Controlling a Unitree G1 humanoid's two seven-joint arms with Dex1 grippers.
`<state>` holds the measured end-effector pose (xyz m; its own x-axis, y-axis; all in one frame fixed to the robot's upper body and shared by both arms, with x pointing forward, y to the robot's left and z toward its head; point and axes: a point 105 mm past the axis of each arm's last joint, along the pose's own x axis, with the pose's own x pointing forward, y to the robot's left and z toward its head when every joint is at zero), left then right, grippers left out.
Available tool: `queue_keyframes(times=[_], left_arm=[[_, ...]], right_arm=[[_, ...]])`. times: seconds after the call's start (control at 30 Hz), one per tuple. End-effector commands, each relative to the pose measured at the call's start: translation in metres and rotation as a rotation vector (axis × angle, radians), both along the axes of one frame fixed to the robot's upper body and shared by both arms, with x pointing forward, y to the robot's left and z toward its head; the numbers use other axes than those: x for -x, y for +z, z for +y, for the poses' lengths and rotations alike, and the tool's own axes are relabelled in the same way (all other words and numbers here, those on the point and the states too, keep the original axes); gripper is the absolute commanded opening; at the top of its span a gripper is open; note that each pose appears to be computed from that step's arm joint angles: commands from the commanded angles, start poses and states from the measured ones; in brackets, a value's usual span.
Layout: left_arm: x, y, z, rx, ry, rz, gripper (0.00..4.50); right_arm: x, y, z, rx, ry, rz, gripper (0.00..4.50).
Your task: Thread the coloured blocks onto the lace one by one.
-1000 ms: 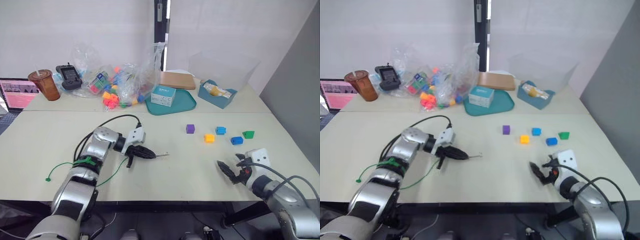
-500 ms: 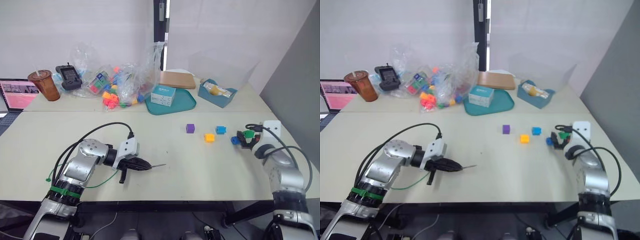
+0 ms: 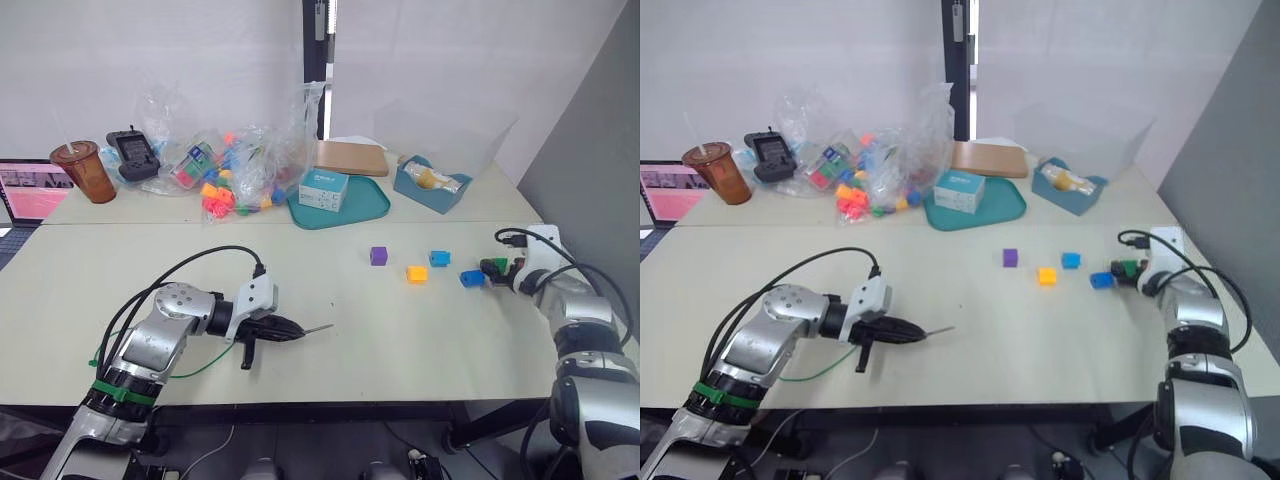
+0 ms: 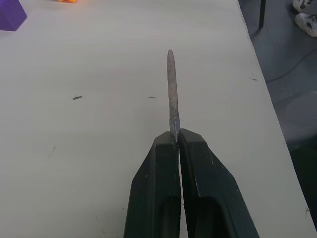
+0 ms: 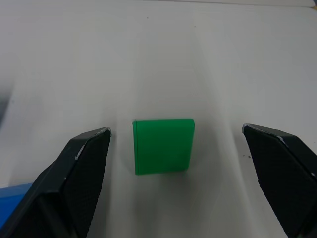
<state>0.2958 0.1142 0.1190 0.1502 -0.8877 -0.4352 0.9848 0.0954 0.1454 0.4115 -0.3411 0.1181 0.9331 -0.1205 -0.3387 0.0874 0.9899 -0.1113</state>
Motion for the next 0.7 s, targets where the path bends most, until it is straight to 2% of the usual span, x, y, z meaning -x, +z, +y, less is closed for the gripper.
queue_keyframes(times=[0.03,0.23,0.33,0.57,0.6,0.7], left_arm=[[0.0019,0.0095,-0.0018,0.02,-0.015,-0.037,0.01],[0.0042,0.0107,-0.0021,0.028,-0.02,-0.037,0.01],[0.0038,0.0103,-0.0014,0.027,-0.016,-0.038,0.0],[0.0024,0.0099,-0.0005,0.029,-0.007,-0.041,0.0],[0.0022,0.0097,-0.0004,0.028,-0.007,-0.042,0.0],[0.0018,0.0093,0.0003,0.028,-0.006,-0.042,0.0]], right_arm=[[-0.0028,0.0186,-0.0105,0.04,-0.027,-0.045,4.5],[-0.005,0.0171,-0.0101,0.025,-0.028,-0.05,4.5],[-0.0062,0.0177,-0.0087,0.024,-0.019,-0.054,3.64],[-0.0075,0.0189,-0.0072,0.019,-0.012,-0.072,1.26],[-0.0077,0.0195,-0.0067,0.017,-0.008,-0.077,1.13],[-0.0087,0.0228,-0.0048,0.021,0.008,-0.097,1.13]])
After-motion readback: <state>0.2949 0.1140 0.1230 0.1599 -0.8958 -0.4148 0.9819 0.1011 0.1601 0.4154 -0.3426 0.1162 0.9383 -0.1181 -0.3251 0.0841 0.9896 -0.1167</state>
